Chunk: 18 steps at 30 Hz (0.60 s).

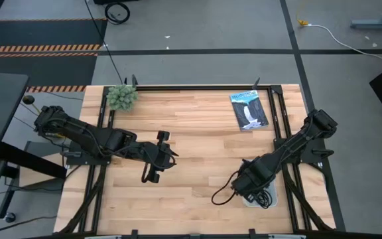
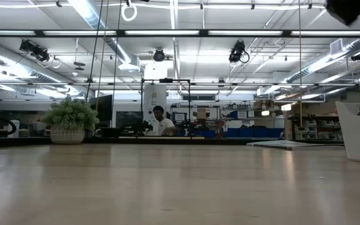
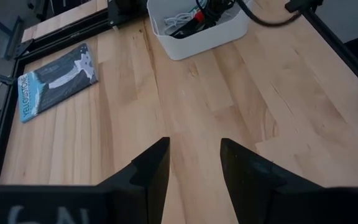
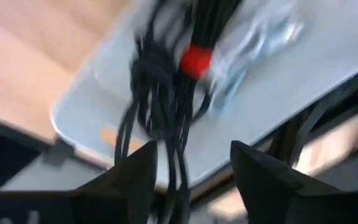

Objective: Pick and place USB-C Cables
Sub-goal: Return to Home Position

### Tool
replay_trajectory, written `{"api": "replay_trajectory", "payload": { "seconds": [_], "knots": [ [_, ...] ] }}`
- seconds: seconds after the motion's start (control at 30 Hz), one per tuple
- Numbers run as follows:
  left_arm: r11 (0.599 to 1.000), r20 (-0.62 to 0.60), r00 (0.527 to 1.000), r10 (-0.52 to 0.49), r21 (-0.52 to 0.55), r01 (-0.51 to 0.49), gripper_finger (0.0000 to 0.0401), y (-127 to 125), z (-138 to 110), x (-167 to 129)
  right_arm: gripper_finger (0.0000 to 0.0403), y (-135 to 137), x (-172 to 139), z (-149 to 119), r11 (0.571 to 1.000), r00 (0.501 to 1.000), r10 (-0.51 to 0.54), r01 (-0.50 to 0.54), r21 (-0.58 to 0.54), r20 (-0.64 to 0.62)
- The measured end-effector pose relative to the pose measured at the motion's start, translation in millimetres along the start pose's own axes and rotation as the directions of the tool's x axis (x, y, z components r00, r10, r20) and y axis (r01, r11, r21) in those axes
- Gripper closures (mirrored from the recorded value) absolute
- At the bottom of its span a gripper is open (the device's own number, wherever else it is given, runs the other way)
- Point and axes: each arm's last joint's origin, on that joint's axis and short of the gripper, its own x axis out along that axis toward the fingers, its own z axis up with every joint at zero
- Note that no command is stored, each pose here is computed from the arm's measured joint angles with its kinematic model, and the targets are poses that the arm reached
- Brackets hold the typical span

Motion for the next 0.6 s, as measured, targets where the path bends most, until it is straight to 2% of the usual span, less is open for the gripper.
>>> {"api": "replay_trajectory", "payload": {
  "seconds": [0.1, 0.23, 0.37, 0.5, 0.6],
  "knots": [
    [1.000, 0.002, 1.000, 0.000, 0.019, 0.000, 0.0251, 0.1, 0.2, 0.0, 0.0180, -5.9, -17.1, -2.1, 0.998, 0.984, 0.031, -0.022, -0.055, 0.176],
    [0.997, 0.051, 0.997, -0.050, 0.065, 0.047, 0.0251, -1.5, -2.3, 5.8, 0.0175, -19.4, -38.1, -8.1, 0.989, 0.906, 0.112, -0.063, -0.131, 0.408],
    [0.989, 0.111, 0.986, -0.124, 0.096, 0.114, 0.0251, -0.4, -15.4, 19.4, 0.0184, -37.9, -51.3, -9.7, 0.981, 0.798, 0.167, -0.075, -0.180, 0.579],
    [0.993, 0.080, 0.990, -0.117, 0.039, 0.114, 0.0251, 9.4, -27.8, 27.9, 0.0196, -56.8, -49.2, -6.5, 0.964, 0.662, 0.244, -0.088, -0.249, 0.709],
    [0.984, 0.106, 0.979, -0.175, -0.004, 0.176, 0.0251, 13.4, -34.2, 33.0, 0.0204, -72.3, -39.6, -1.5, 0.957, 0.591, 0.273, -0.083, -0.279, 0.759]
  ]
}}
